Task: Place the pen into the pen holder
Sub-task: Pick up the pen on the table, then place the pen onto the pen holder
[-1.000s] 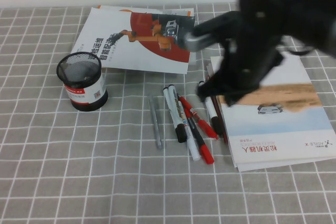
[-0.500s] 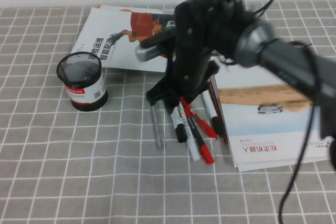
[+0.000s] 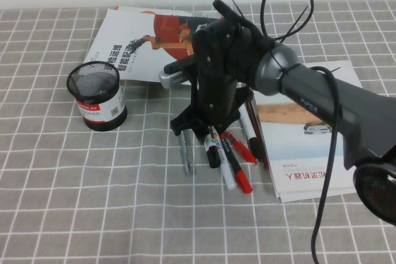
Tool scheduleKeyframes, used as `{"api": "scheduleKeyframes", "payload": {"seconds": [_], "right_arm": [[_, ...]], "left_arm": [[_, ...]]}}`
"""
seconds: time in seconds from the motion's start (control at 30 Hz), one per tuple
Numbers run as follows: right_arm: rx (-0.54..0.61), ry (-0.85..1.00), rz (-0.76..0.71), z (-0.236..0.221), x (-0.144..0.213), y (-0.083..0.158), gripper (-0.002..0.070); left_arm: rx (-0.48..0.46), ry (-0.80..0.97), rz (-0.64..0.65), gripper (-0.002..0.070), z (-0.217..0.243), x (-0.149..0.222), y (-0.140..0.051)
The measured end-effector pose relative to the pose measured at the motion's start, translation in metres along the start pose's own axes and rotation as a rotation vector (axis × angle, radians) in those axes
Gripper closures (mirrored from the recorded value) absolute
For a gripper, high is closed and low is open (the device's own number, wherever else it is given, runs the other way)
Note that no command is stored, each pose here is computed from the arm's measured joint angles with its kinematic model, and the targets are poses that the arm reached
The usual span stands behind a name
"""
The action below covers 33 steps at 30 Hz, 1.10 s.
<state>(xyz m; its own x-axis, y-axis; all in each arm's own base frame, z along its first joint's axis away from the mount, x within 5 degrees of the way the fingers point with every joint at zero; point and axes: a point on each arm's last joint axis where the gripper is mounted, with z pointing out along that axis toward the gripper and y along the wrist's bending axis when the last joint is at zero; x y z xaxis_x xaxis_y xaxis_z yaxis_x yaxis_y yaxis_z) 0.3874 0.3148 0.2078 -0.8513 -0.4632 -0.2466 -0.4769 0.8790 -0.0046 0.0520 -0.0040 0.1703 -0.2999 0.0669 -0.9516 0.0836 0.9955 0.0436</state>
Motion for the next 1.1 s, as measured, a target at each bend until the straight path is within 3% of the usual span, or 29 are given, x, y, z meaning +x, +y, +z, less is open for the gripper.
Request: {"api": "scheduleKeyframes", "payload": {"seconds": [0.23,0.57,0.7,0.87,1.1], "right_arm": [[0.013,0.009,0.001,0.009,0.000,-0.001,0.0568],[-0.028,-0.041,0.018,-0.012,0.002,0.010,0.0577],[-0.133,-0.249,0.043,-0.038,0.008,0.029,0.0577],[-0.315,-0.644,0.088,-0.050,0.027,0.049,0.0577],[-0.482,-1.153,0.123,-0.042,0.043,0.053,0.0577]], "left_arm": [[0.000,0.000,0.000,0.0678,0.000,0.000,0.000],[0.000,0.000,0.000,0.0678,0.000,0.000,0.000],[0.000,0.000,0.000,0.0678,0.000,0.000,0.000],[0.000,0.000,0.000,0.0678,0.000,0.000,0.000],[0.000,0.000,0.000,0.0678,0.000,0.000,0.000]]}}
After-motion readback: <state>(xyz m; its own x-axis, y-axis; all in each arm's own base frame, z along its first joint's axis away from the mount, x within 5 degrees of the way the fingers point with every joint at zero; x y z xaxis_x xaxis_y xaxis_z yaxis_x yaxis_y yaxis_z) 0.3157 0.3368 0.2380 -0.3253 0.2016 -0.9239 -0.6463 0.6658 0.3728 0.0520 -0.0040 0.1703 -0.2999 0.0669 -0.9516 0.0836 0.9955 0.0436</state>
